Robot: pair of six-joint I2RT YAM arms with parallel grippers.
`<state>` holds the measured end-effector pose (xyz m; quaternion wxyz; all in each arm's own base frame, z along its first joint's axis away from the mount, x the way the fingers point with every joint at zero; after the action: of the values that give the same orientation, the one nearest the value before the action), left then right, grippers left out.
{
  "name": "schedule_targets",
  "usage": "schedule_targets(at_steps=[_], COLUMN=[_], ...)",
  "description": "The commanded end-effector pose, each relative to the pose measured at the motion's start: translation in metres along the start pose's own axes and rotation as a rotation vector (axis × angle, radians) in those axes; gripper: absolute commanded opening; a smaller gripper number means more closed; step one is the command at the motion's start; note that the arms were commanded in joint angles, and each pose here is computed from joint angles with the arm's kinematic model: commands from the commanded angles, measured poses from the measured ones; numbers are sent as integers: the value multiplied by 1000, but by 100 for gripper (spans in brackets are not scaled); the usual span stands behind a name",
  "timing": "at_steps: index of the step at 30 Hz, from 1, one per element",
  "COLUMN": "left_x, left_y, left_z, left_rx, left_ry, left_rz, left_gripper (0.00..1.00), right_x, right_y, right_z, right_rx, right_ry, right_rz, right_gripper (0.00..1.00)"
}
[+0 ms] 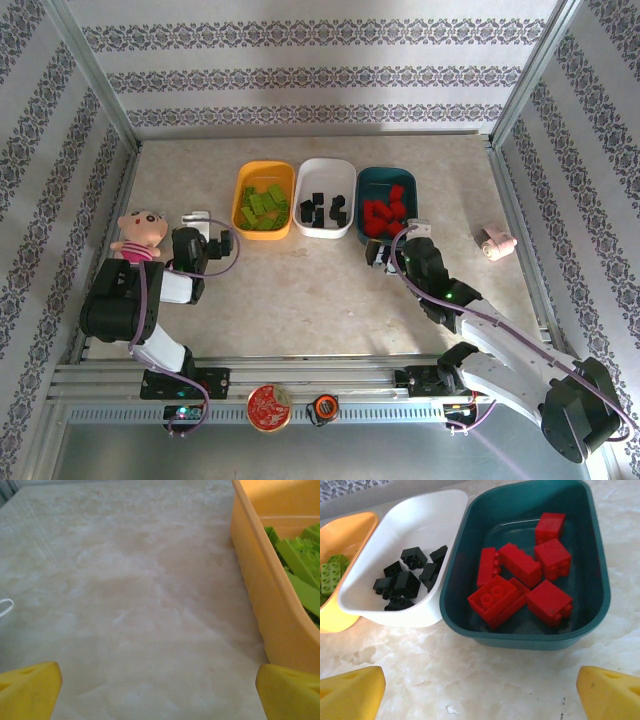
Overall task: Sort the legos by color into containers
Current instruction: Reset both arms
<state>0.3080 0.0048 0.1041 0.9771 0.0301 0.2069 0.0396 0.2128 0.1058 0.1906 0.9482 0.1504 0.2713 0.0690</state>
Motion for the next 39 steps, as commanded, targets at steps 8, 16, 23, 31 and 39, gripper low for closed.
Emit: schedule_targets(at_steps=[8, 16, 23, 31, 39], left_x=[-3, 0, 0, 1, 1], left_y=[7, 4, 3, 3, 2], left_z=[13, 16, 15, 16, 16], left_rx=[-38, -22, -20, -16, -16], left_ry=[-102, -87, -82, -82, -83], left_rz=[73, 41, 37, 27, 25], left_gripper=[100, 100, 100, 100, 100], right_x=[1, 14, 52, 88, 89], right_y=[-26, -77, -107, -116, -123], right_z=[25, 49, 37, 23, 32], right_rx=[-308, -292, -244, -257, -206], right_ry=[-234, -327, -325, -282, -280], right_rz=[-258, -313, -241, -205, -243], right_gripper=[98, 98, 98, 98, 98])
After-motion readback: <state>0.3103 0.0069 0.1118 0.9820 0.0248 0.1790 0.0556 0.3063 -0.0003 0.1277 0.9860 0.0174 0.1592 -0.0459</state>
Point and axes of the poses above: each hand's point on the last joint's axis, 136 mm out from that joint toward the fingers, its own x axis out along the fingers, its own y axis along the line the jaws close on, z = x × y, the point moved 9 cm from there along -x, back along the fingers, and after that the axes turned 2 degrees about x, right-handed, at the moved point
